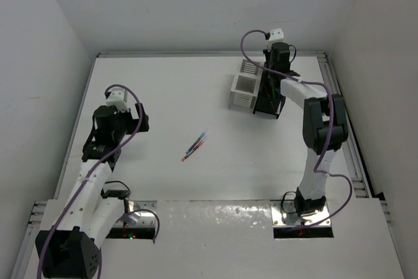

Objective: Sort the stationery into containers
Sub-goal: Place the pen in the storage box, then pick up the pen from the center of the board.

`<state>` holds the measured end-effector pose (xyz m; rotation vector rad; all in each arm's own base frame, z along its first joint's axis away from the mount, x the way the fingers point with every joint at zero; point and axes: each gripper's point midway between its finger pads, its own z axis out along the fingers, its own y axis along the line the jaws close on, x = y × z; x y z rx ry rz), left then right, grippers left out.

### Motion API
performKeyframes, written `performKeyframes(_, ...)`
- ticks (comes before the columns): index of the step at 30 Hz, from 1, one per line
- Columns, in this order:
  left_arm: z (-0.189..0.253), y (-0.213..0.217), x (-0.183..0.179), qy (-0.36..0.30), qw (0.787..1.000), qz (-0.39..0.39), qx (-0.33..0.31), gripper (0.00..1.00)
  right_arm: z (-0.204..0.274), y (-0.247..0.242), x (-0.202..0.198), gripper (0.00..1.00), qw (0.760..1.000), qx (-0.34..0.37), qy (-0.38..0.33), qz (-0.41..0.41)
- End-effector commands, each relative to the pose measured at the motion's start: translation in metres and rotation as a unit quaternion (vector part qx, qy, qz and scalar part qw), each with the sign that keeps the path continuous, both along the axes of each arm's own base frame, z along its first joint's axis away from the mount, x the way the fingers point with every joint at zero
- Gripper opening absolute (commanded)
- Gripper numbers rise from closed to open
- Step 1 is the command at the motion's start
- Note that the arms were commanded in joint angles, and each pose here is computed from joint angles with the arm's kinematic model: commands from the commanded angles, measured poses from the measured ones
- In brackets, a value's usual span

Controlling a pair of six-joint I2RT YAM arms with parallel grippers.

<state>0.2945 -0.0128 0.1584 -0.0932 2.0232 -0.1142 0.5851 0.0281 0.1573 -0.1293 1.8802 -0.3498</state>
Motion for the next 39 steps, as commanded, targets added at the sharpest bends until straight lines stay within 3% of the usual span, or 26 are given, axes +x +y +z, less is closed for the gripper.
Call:
performKeyframes(1,0.008,0.012,0.008,-0.025,1.0,0.016,0.007,0.99,0.011,0.0,-0.004,0.0,0.999,0.022,-0.032,0.0)
performKeyframes(6,0.008,0.013,0.009,-0.026,0.999,0.017,0.011,0.99,-0.004,-0.001,-0.022,0.0,0.999,0.026,-0.023,-0.001)
performKeyframes(9,0.008,0.013,0.009,-0.027,0.999,0.015,0.012,0.99,0.002,-0.004,-0.026,0.13,0.999,0.021,-0.027,-0.003)
performKeyframes(11,0.008,0.012,0.009,-0.027,0.999,0.014,0.011,0.99,0.007,-0.001,-0.028,0.31,1.0,0.019,-0.023,0.004)
performKeyframes(14,0.009,0.011,0.008,-0.03,0.999,0.01,0.008,0.99,0.03,0.004,-0.034,0.47,0.999,0.019,-0.036,0.022)
performKeyframes(21,0.015,0.009,0.007,-0.037,0.999,0.006,0.005,0.99,0.103,0.018,-0.058,0.61,0.996,0.02,-0.083,0.03)
performKeyframes(23,0.017,0.008,0.007,-0.042,0.999,0.004,0.005,0.99,0.117,0.034,-0.077,0.62,0.994,0.073,-0.08,0.01)
performKeyframes(24,0.018,0.007,0.006,-0.044,0.999,0.003,0.005,0.99,0.117,0.039,-0.088,0.53,0.993,0.096,-0.071,-0.007)
performKeyframes(25,0.017,0.007,0.006,-0.043,0.999,0.003,0.005,0.99,0.102,0.059,-0.112,0.31,0.993,0.113,-0.023,0.006)
performKeyframes(26,0.018,0.006,0.005,-0.044,0.999,0.002,0.004,0.99,0.093,0.078,-0.125,0.07,0.985,0.174,-0.005,0.005)
performKeyframes(27,0.019,0.006,0.005,-0.044,0.999,0.001,0.004,0.99,0.076,0.102,-0.139,0.0,0.977,0.208,0.029,0.026)
performKeyframes(30,0.022,0.004,0.004,-0.045,0.999,-0.009,0.006,0.97,0.011,0.175,-0.195,0.0,0.946,0.29,0.133,0.058)
performKeyframes(31,0.022,0.001,0.003,-0.042,0.999,-0.018,0.005,0.97,-0.003,0.204,-0.215,0.14,0.937,0.302,0.156,0.075)
performKeyframes(33,0.026,-0.003,0.003,-0.042,0.999,-0.029,0.008,0.97,-0.031,0.22,-0.23,0.31,0.927,0.326,0.181,0.043)
performKeyframes(34,0.026,-0.003,0.002,-0.041,0.998,-0.04,0.026,0.97,-0.038,0.234,-0.24,0.46,0.923,0.333,0.189,0.047)
performKeyframes(39,0.02,-0.027,-0.009,-0.011,0.989,-0.131,0.071,0.89,-0.056,0.259,-0.251,0.51,0.918,0.337,0.207,0.042)
